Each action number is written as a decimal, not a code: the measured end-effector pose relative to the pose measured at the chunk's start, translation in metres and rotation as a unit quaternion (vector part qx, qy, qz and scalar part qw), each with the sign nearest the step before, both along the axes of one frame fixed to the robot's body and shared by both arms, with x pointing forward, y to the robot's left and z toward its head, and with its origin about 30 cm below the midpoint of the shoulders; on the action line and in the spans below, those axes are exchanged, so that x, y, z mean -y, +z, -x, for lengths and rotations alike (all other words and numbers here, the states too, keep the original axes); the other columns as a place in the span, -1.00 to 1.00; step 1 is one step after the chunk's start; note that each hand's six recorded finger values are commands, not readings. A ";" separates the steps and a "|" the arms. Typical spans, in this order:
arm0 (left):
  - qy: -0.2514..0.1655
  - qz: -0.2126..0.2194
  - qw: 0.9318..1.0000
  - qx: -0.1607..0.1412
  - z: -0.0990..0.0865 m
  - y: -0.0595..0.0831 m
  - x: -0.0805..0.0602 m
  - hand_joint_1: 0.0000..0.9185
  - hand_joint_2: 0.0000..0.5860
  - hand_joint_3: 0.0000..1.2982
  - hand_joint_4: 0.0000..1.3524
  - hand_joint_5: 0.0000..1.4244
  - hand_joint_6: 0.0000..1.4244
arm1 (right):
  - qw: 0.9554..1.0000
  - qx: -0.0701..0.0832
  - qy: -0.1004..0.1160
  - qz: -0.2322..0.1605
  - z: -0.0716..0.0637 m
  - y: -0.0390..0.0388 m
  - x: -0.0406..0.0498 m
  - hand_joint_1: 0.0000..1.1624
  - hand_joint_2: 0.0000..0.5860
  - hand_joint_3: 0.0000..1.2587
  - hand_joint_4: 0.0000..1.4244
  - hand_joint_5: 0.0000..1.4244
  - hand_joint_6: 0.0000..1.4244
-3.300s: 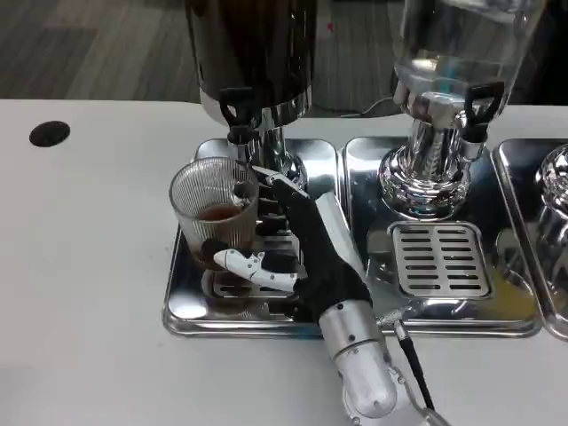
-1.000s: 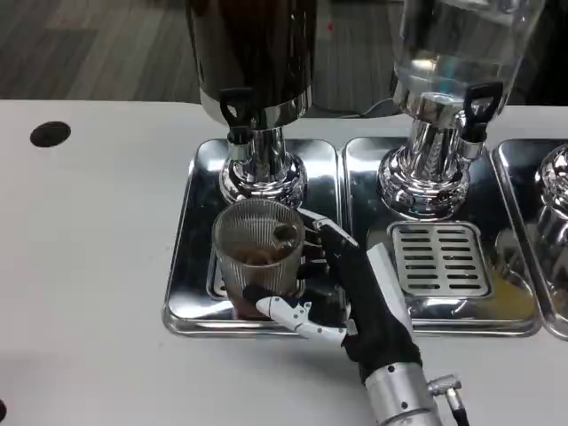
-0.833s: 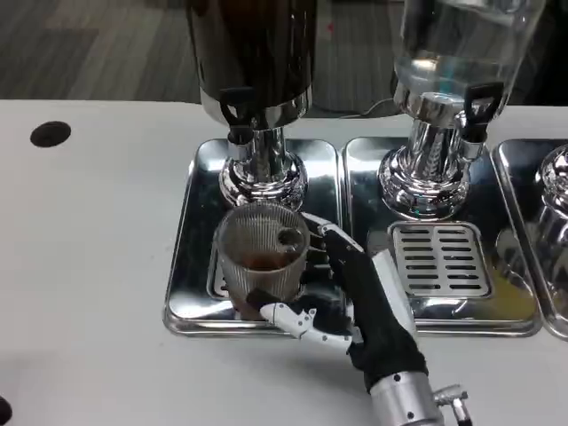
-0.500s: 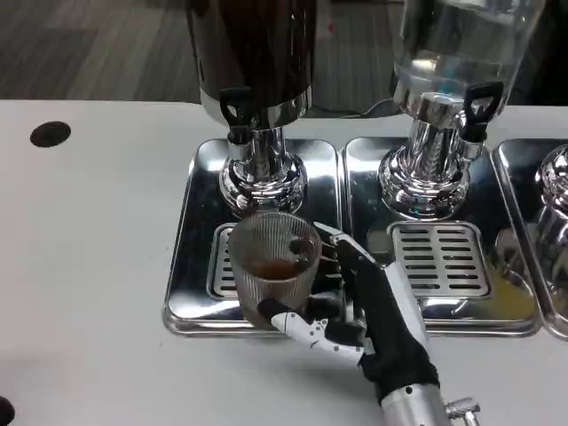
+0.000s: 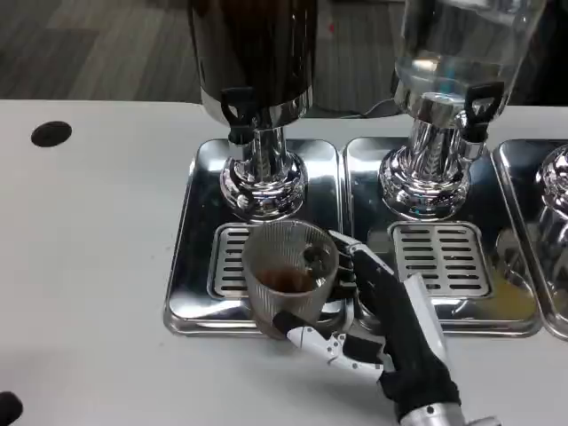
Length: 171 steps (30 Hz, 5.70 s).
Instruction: Grasp the cup under the faucet to collect the drink, then remove the cup.
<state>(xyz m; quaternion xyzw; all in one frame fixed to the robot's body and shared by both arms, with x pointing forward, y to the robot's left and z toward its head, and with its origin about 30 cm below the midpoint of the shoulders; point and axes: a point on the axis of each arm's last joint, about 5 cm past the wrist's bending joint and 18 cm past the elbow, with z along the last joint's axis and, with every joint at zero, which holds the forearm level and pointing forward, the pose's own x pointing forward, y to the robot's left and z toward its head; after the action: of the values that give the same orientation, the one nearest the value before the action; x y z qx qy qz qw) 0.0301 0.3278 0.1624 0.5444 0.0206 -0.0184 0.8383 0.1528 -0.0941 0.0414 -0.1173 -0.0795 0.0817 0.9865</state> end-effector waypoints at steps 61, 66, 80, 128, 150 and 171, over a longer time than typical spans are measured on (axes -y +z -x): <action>-0.027 -0.007 1.000 0.014 -0.016 0.000 0.007 -1.00 -1.00 -1.00 -1.00 -1.00 -1.00 | 1.000 0.014 -0.004 -0.002 0.041 -0.0124 0.0370 0.49 -0.26 -0.45 -0.48 -0.40 -0.26; -0.027 -0.007 1.000 0.014 -0.016 0.000 0.007 -1.00 -1.00 -1.00 -1.00 -1.00 -1.00 | 1.000 0.000 -0.002 -0.002 0.043 -0.0176 0.0358 0.49 -0.26 -0.45 -0.48 -0.40 -0.26; -0.028 -0.009 0.999 0.013 -0.015 0.001 0.008 -1.00 -1.00 -1.00 -1.00 -1.00 -1.00 | 1.000 -0.015 0.006 0.000 0.042 -0.0281 0.0346 0.49 -0.24 -0.45 -0.46 -0.39 -0.25; -0.031 -0.011 0.999 0.027 -0.019 0.006 0.010 -1.00 -1.00 -1.00 -1.00 -1.00 -1.00 | 1.000 -0.004 0.007 0.017 0.050 -0.0416 0.0330 0.54 -0.34 -0.67 -0.83 -0.72 -0.47; -0.034 0.005 0.999 0.018 -0.026 -0.004 0.012 -1.00 -1.00 -1.00 -1.00 -1.00 -1.00 | 1.000 0.009 -0.004 0.018 0.061 -0.0325 0.0502 0.52 -0.37 -0.67 -0.81 -0.71 -0.51; -0.055 0.030 0.997 0.040 -0.039 -0.020 0.021 -1.00 -1.00 -1.00 -1.00 -1.00 -1.00 | 0.984 0.050 -0.155 0.066 0.057 -0.0006 0.1319 0.49 -0.13 -0.45 -0.63 -0.68 -0.84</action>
<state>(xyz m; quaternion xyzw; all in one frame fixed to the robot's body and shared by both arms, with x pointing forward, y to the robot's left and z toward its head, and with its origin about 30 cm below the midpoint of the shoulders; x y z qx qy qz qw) 0.0696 0.3065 0.1422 0.5197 -0.0433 -0.0436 0.8521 0.0955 -0.2260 0.0409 -0.1970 -0.1038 -0.0731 0.9721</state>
